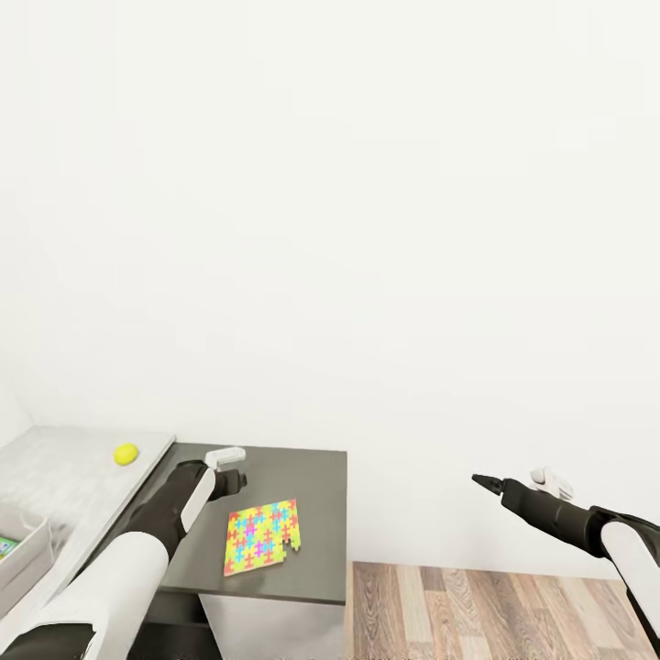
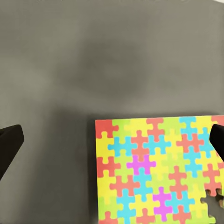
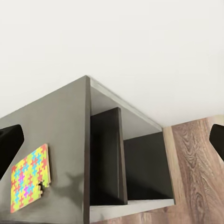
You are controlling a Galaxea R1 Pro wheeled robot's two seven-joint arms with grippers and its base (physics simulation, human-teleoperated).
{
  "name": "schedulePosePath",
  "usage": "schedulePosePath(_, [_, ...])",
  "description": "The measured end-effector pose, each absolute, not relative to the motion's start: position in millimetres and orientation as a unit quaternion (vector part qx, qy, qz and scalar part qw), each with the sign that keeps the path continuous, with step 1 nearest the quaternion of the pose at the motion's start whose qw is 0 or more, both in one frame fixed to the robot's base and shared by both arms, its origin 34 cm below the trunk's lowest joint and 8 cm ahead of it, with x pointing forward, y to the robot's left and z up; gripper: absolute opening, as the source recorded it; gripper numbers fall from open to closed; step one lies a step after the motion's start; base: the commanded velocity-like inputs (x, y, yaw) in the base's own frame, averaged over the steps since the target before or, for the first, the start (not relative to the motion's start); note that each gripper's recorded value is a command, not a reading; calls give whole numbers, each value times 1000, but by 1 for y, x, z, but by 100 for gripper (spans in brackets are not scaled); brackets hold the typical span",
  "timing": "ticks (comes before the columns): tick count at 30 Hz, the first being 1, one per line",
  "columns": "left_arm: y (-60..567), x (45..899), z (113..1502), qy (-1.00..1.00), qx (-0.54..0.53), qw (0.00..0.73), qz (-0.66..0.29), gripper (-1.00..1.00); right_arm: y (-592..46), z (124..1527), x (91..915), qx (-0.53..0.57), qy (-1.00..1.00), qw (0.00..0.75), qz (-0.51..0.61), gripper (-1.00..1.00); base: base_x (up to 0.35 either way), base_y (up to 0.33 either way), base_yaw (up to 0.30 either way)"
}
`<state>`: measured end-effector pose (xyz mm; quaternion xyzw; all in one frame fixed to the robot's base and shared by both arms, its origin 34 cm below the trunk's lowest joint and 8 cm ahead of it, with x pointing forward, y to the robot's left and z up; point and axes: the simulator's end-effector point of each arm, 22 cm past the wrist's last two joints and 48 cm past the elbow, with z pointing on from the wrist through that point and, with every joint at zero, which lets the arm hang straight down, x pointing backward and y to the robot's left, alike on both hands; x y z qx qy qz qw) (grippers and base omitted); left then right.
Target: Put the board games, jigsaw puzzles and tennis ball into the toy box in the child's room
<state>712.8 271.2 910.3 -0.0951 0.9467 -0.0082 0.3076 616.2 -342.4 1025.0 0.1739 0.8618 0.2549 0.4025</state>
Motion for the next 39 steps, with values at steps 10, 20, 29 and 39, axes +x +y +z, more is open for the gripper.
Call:
schedulePosePath(10, [274, 713, 902, 948, -96, 305, -5, 100, -341, 1016, 617, 177, 865, 395, 255, 100, 0, 0, 0])
schedulePosePath(20, [274, 718, 897, 944, -98, 316, -5, 100, -341, 1008, 617, 179, 868, 388, 254, 100, 0, 0, 0])
schedulePosePath(29, [274, 721, 891, 942, -99, 321, -6, 100, -341, 1001, 617, 181, 871, 382, 253, 100, 0, 0, 0])
schedulePosePath(39, [254, 723, 884, 942, -84, 319, -58, 100, -340, 992, 617, 183, 874, 374, 252, 100, 0, 0, 0])
